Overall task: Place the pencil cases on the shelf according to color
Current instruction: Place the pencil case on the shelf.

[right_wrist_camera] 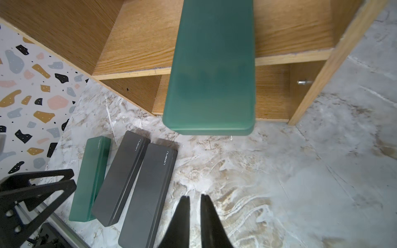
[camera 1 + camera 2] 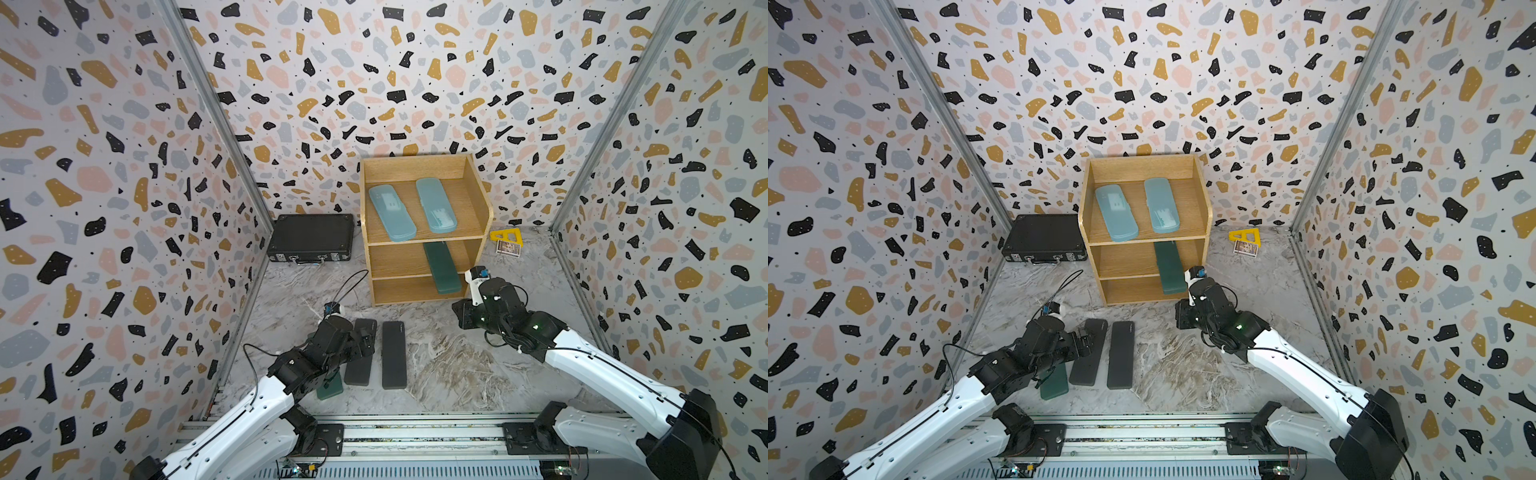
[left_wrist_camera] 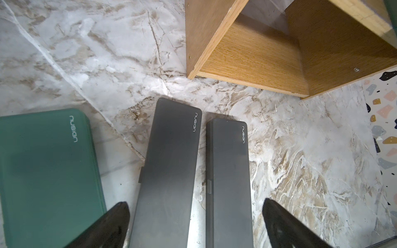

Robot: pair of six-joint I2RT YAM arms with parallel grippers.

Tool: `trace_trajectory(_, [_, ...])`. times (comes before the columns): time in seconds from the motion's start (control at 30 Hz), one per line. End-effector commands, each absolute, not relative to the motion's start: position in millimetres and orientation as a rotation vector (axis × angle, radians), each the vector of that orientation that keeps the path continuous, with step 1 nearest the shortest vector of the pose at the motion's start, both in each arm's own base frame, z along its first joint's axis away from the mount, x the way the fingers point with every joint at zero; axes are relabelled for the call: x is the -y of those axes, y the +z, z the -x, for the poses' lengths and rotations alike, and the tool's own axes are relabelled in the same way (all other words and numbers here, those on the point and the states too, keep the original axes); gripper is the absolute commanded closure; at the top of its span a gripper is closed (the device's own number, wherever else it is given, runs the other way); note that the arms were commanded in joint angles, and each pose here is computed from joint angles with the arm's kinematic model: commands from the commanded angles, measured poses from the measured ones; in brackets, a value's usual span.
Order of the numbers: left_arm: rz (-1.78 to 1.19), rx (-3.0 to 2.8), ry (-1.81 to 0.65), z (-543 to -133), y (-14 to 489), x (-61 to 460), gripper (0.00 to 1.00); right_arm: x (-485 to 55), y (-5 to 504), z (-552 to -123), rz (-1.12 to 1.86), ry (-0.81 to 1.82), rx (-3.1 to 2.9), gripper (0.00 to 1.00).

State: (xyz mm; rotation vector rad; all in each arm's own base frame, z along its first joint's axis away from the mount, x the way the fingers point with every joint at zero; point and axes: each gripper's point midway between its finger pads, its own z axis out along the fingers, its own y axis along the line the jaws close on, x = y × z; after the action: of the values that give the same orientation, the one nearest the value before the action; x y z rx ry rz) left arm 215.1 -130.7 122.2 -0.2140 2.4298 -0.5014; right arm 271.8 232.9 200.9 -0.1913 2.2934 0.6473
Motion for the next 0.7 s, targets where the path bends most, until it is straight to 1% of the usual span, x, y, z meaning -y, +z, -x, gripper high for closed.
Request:
trace_trajectory(0.0, [0.218,-2.436,-0.493,-216.8,114.5,132.2,0.0,-244.0,222.7,-284.4,0.179,0.687,-2.228,0.84])
trace_trajectory(0.33, [0.204,-2.48,-0.489,-221.2,97.7,140.1,0.0,-256.8,223.3,-305.1,0.192,0.651,-2.219,0.83])
trace_trajectory(0.67, [0.195,-2.497,-0.495,-224.3,85.1,145.7,0.0,-257.0,222.3,-329.0,0.211,0.531,-2.194,0.83])
